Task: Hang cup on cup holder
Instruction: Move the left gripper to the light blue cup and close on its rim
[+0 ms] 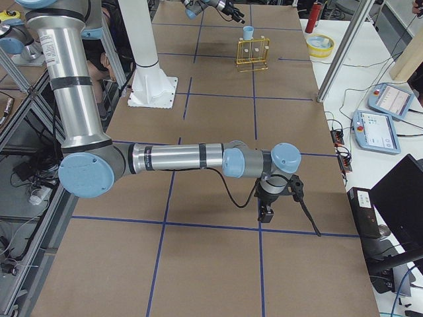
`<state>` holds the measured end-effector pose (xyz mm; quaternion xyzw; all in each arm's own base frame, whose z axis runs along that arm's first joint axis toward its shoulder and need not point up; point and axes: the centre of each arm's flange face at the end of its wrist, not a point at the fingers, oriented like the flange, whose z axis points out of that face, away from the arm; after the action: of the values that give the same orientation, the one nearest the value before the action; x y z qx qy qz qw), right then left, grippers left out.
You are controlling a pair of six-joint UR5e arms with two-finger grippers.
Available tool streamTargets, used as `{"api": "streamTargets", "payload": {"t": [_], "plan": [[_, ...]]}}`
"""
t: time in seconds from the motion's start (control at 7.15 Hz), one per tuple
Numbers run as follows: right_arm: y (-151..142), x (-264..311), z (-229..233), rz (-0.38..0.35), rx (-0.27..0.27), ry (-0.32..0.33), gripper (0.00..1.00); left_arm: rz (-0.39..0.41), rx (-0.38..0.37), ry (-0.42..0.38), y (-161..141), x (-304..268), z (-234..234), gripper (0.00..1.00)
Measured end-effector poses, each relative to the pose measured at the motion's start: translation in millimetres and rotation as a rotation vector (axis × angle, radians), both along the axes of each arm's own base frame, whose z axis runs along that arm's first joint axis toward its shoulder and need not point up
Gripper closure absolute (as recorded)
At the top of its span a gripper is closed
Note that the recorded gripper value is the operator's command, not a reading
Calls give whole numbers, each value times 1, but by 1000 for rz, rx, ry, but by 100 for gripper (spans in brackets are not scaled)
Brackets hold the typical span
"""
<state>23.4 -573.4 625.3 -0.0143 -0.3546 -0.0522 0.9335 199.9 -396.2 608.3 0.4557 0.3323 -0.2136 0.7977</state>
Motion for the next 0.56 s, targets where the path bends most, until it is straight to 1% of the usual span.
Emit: {"api": "streamTargets", "payload": {"t": [0.56], "plan": [[0, 0, 0, 0, 0, 0, 0, 21, 1, 0, -4, 21, 18, 0]]}}
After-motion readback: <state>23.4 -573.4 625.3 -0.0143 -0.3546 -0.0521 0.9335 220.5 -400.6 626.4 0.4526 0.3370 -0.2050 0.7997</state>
